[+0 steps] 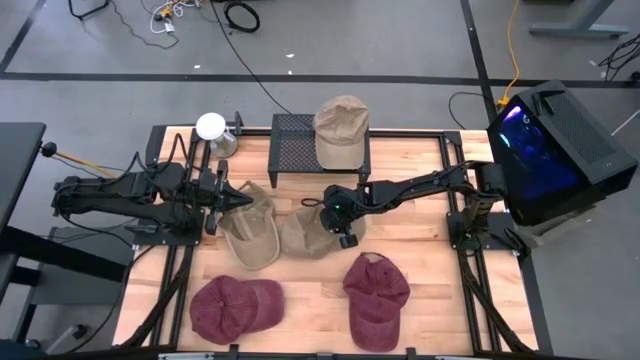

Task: Pick & Place hat
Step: Stack the right brown cap on the brown cap on the shelf

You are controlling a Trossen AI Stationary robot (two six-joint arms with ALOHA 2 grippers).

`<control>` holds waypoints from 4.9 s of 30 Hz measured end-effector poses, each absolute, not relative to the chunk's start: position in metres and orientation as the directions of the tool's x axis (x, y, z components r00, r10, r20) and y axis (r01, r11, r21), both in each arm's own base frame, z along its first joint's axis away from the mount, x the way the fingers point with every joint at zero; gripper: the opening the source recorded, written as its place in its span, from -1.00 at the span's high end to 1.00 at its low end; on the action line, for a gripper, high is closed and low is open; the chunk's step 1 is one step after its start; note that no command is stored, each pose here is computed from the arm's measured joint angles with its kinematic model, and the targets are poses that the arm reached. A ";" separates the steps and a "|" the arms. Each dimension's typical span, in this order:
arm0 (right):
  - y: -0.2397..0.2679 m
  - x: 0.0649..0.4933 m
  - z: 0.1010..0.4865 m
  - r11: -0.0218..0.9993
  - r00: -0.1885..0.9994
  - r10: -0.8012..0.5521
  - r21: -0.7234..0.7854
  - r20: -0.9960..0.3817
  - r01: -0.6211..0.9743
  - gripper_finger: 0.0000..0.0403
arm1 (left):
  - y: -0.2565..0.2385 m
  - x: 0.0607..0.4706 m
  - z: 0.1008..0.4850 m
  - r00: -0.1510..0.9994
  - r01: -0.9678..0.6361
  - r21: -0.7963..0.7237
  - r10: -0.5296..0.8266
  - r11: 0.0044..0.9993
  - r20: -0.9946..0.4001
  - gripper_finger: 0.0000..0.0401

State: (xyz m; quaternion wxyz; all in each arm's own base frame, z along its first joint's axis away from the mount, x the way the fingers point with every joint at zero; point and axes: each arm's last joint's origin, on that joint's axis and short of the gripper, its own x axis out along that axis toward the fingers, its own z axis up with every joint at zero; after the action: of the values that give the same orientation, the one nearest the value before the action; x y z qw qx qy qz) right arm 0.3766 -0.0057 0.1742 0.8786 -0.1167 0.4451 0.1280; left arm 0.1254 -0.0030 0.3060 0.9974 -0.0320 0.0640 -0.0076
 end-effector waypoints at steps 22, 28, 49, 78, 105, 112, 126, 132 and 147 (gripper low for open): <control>0.016 0.408 0.248 0.921 0.747 0.141 -0.191 -0.650 -0.340 -0.27 | -0.003 0.125 0.306 0.992 0.011 -0.065 -0.020 0.998 -0.127 0.93; 0.017 0.412 0.233 0.801 0.717 0.133 -0.352 -0.684 -0.485 -0.27 | -0.003 0.125 0.306 0.992 0.011 -0.065 -0.019 0.998 -0.126 0.93; 0.017 0.429 0.190 0.195 0.683 0.102 -0.659 -0.723 -0.727 -0.18 | -0.003 0.126 0.307 0.993 0.012 -0.065 -0.020 0.998 -0.116 0.93; 0.016 0.430 0.177 0.099 0.641 0.140 -0.634 -0.754 -0.767 0.54 | -0.003 0.126 0.307 0.993 0.012 -0.065 -0.019 0.998 -0.113 0.93; 0.014 0.406 0.221 0.212 0.630 0.103 -0.602 -0.769 -0.770 0.95 | -0.003 0.126 0.307 0.993 0.012 -0.065 -0.020 0.998 -0.113 0.93; 0.013 0.383 0.262 0.250 0.665 0.104 -0.628 -0.739 -0.737 0.95 | -0.003 0.126 0.307 0.993 0.012 -0.065 -0.020 0.998 -0.113 0.93; 0.007 0.329 0.341 0.405 0.775 -0.058 -0.724 -0.630 -0.558 0.95 | -0.003 0.126 0.307 0.993 0.013 -0.065 -0.020 0.998 -0.112 0.93; 0.004 0.316 0.375 0.481 0.783 -0.109 -0.722 -0.613 -0.498 0.95 | -0.003 0.126 0.307 0.993 0.012 -0.065 -0.020 0.998 -0.112 0.93; -0.013 0.293 0.461 0.535 0.800 -0.439 -0.834 -0.410 -0.133 0.96 | -0.003 0.126 0.307 0.993 0.012 -0.065 -0.020 0.998 -0.113 0.93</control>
State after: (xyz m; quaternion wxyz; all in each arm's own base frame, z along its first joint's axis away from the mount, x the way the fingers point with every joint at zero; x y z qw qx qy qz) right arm 0.2930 -0.0127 0.4605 0.8222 -0.4730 0.3026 -0.0930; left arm 0.1257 -0.0030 0.3074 0.9978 -0.0322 0.0568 -0.0080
